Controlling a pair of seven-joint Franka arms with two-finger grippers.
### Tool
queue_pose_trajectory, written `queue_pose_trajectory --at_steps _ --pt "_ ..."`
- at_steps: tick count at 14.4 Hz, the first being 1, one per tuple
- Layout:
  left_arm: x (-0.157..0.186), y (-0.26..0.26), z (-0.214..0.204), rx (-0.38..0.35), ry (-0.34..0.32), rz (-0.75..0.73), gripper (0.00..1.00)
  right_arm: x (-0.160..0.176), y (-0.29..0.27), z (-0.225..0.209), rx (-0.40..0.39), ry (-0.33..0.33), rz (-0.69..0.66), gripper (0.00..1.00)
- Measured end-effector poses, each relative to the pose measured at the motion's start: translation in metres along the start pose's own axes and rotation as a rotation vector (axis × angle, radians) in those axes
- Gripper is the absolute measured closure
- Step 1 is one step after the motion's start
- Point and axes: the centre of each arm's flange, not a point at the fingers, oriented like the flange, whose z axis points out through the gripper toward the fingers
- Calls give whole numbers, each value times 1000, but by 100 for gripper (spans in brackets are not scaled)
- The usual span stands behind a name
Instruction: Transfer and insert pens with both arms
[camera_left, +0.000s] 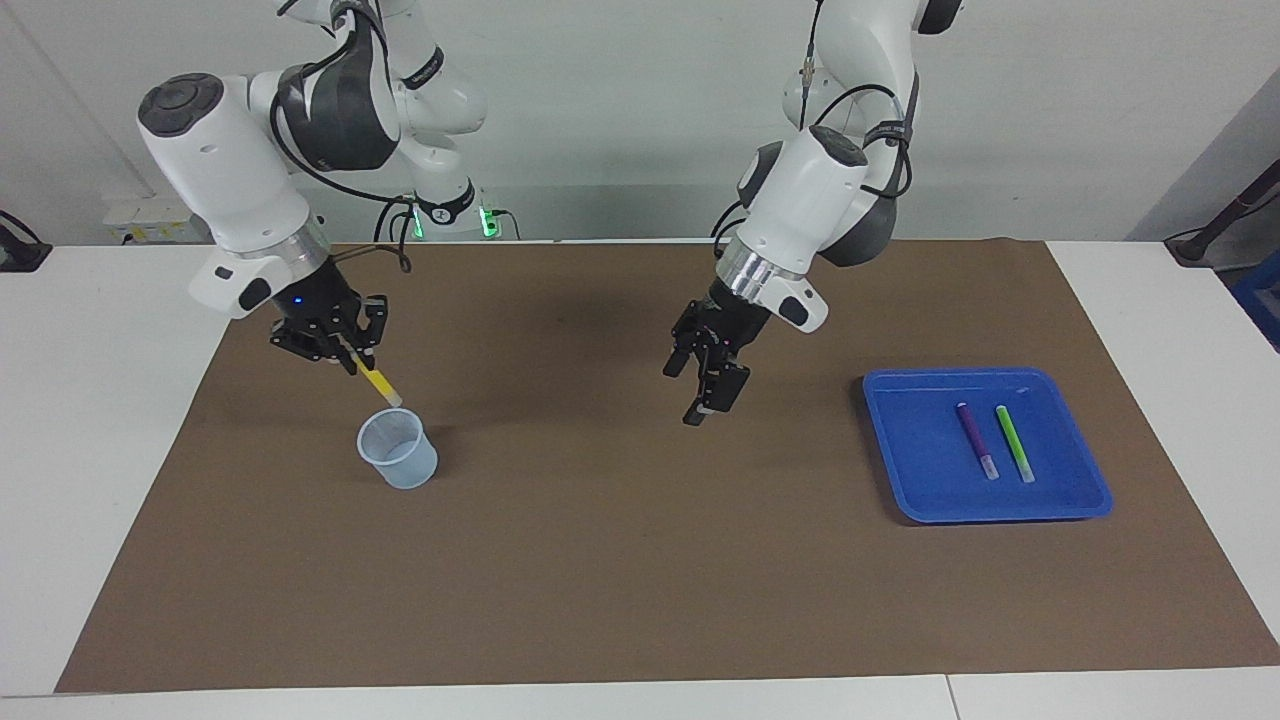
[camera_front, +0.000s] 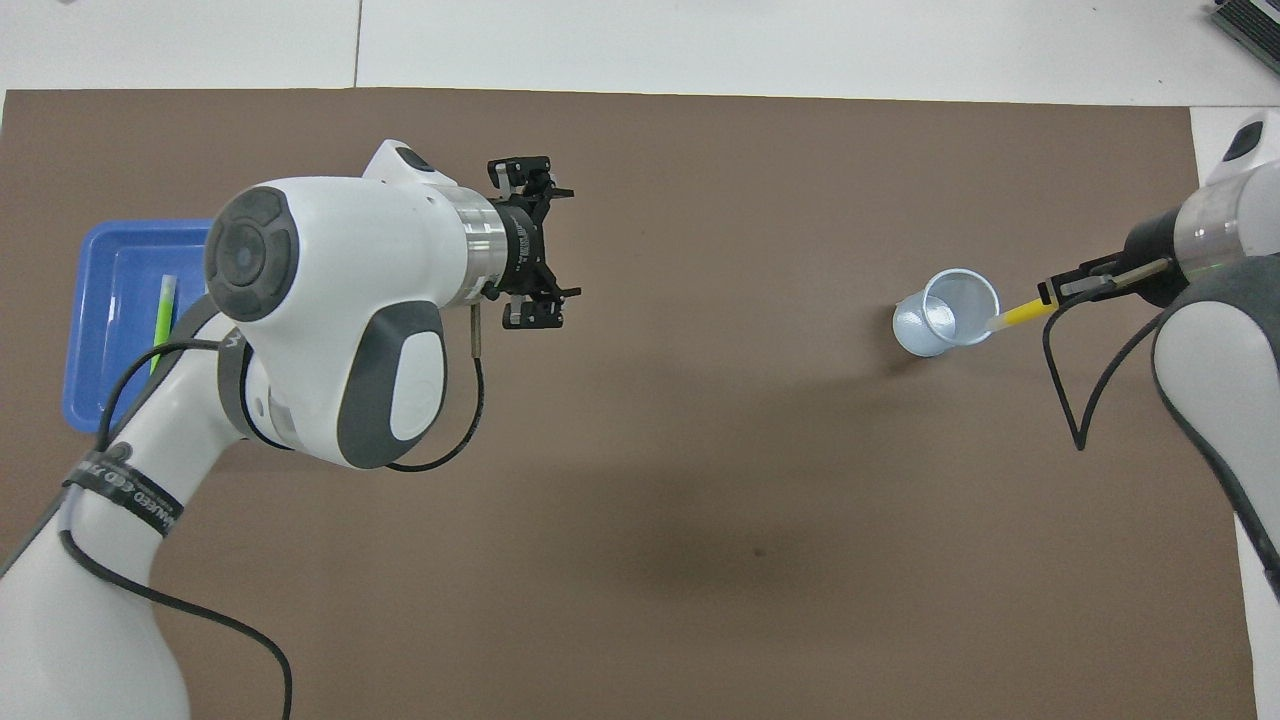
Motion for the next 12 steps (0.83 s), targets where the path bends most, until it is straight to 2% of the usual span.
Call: queue_pose_trajectory --at_steps 5,10,12 --pt "79 9 -28 111 35 221 0 9 8 28 0 14 -2 81" --pt "143 17 -52 136 44 403 0 20 6 49 1 28 -9 81" --pt "171 17 -60 163 71 489 0 22 8 54 0 35 -9 81"
